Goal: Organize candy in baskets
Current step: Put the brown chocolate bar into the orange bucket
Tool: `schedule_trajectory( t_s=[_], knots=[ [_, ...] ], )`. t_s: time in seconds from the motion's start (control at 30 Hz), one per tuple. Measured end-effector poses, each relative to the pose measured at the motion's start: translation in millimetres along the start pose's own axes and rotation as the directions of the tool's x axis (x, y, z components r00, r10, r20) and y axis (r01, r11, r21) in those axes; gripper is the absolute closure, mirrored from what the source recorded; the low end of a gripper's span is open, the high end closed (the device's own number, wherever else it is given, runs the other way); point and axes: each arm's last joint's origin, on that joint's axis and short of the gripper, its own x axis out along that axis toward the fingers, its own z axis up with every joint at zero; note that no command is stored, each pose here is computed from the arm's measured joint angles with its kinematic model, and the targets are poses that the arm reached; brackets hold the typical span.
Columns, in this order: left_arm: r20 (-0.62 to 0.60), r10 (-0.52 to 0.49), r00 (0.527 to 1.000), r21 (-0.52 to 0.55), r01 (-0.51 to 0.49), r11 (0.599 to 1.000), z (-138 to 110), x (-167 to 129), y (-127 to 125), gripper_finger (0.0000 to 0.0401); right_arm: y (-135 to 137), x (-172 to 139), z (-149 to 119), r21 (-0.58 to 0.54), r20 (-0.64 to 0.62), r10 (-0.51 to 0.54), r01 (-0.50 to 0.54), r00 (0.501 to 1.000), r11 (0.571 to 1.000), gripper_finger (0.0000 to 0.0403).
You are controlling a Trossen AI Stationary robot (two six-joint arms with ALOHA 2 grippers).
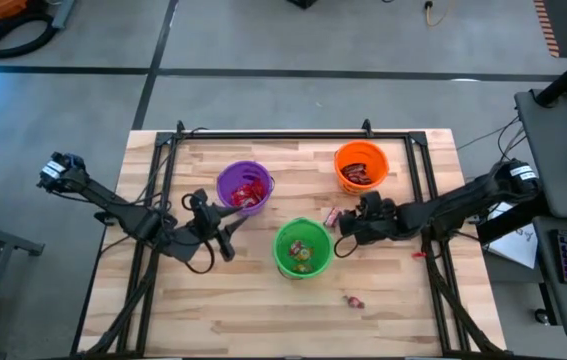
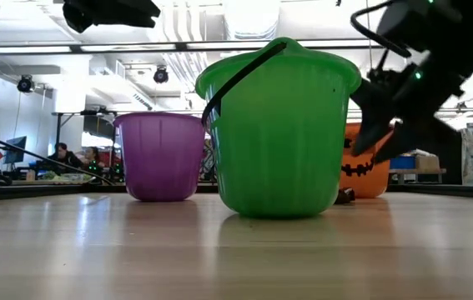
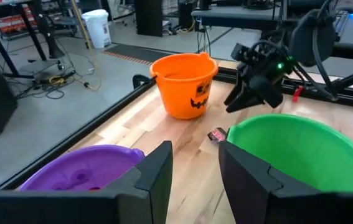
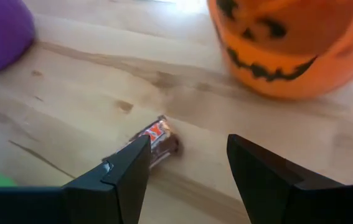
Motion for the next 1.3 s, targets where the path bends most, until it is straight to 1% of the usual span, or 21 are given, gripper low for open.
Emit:
schedule_trajectory(
  t_s=[0.13, 0.2, 0.63, 0.83, 0.93, 1.17, 1.3],
  knots=[
    [0.001, 0.002, 1.000, -0.004, -0.002, 1.000, 0.0, 0.0, 0.1, 0.0285, -6.3, 10.3, -10.4, 0.077, 0.012, 0.092, -0.093, 0.996, 0.993, 0.0195],
    [0.005, 0.011, 1.000, -0.004, -0.011, 1.000, 0.1, 0.0, 0.3, 0.0285, -9.5, 13.4, -13.0, 0.097, 0.019, 0.114, -0.115, 0.993, 0.989, 0.0195],
    [0.007, 0.016, 1.000, -0.009, -0.016, 1.000, 0.2, 0.0, 0.5, 0.0284, -12.0, 16.1, -13.8, 0.099, 0.013, 0.109, -0.110, 0.994, 0.989, 0.0195],
    [0.007, 0.017, 1.000, -0.012, -0.017, 1.000, 0.3, 0.0, 0.5, 0.0284, -10.2, 25.2, -20.7, 0.081, 0.007, 0.093, -0.094, 0.996, 0.992, 0.0195],
    [0.007, 0.017, 1.000, -0.012, -0.017, 1.000, 0.1, 0.0, 0.5, 0.0284, -8.8, 30.2, -24.1, 0.056, 0.008, 0.067, -0.068, 0.998, 0.996, 0.0195],
    [0.007, 0.017, 1.000, -0.011, -0.017, 1.000, -0.1, 0.1, 0.5, 0.0284, -4.4, 33.0, -25.0, 0.051, 0.009, 0.067, -0.068, 0.998, 0.996, 0.0196],
    [0.006, 0.017, 1.000, -0.011, -0.017, 1.000, -0.2, 0.1, 0.5, 0.0285, -3.9, 36.5, -27.7, 0.042, 0.007, 0.059, -0.059, 0.998, 0.997, 0.0204]
  ],
)
